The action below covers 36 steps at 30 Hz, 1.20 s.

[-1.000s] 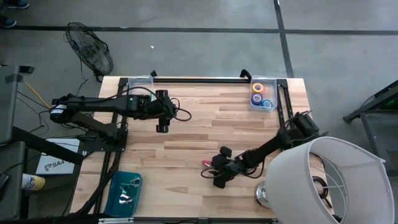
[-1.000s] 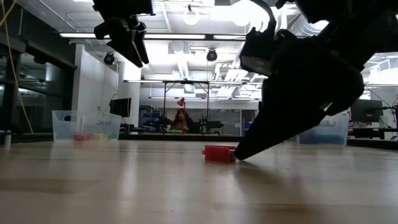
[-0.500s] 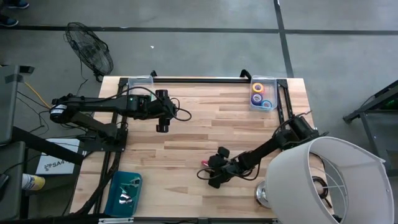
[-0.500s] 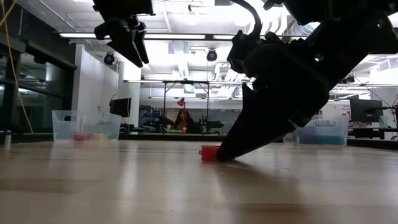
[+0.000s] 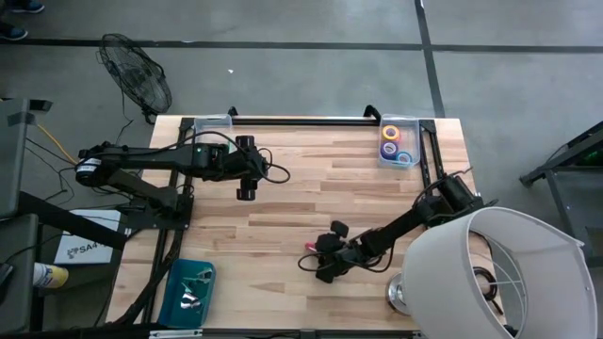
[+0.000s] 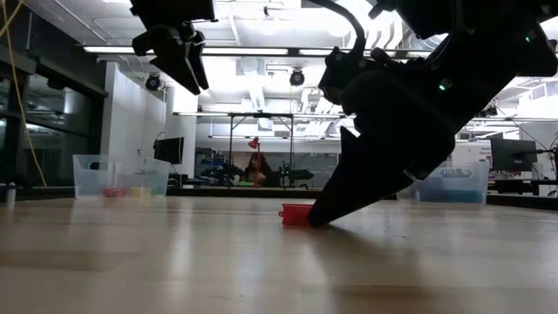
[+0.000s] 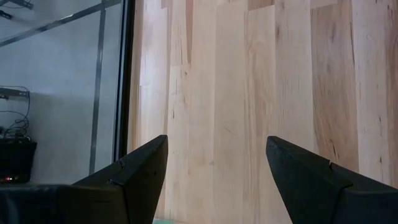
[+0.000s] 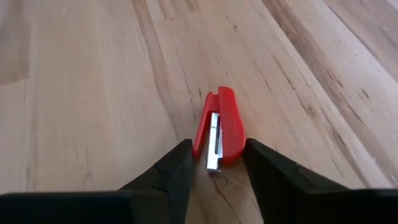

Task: Pick and place Stapler, Stapler remover, tape
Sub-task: Put the red stapler into the left transparent bin

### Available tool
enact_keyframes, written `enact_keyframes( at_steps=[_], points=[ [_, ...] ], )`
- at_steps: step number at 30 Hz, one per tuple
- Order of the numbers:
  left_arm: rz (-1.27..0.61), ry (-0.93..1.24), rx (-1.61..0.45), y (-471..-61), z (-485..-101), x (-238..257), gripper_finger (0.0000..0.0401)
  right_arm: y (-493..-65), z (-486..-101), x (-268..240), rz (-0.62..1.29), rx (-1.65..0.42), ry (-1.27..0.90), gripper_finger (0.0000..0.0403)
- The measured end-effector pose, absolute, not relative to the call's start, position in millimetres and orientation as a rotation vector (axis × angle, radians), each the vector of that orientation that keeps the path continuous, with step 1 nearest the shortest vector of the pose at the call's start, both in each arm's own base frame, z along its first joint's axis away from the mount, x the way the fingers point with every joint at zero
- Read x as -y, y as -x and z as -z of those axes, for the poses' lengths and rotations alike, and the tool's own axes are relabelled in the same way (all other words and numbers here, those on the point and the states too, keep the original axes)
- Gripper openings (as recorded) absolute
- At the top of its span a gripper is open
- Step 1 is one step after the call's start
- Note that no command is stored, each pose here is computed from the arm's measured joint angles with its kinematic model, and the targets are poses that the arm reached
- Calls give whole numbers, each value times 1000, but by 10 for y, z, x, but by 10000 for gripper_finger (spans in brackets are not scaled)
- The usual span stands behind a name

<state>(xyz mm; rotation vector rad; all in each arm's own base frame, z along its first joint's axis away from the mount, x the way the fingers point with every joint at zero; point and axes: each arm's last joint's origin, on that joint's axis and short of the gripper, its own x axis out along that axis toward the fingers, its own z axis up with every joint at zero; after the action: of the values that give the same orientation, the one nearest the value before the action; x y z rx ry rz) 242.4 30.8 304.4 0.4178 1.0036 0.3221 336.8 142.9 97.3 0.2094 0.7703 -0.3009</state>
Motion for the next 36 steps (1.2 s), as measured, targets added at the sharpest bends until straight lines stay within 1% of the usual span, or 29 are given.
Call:
enact_keyframes(
  at_steps=[7,12,24,26,28,36],
  points=[
    [-322,-418,-1004,-2423,-3044,-308,269,-3362,-969,-1426,304,-774,-207,102],
    [-318,-424,-1006,-2423,-3044,-308,269,-3360,-966,-1425,305,-776,-207,79],
    [-316,-427,-1007,-2423,-3043,-308,269,-3360,-966,-1427,298,-778,-209,74],
    [-316,-427,-1006,-2423,-3044,-308,269,-3355,-961,-1424,297,-788,-204,76],
    [-316,-427,-1007,-2423,-3044,-308,269,-3349,-957,-1424,295,-800,-200,86],
    [-316,-427,-1007,-2423,-3044,-308,269,-3348,-949,-1406,275,-820,-163,153]
  ],
)
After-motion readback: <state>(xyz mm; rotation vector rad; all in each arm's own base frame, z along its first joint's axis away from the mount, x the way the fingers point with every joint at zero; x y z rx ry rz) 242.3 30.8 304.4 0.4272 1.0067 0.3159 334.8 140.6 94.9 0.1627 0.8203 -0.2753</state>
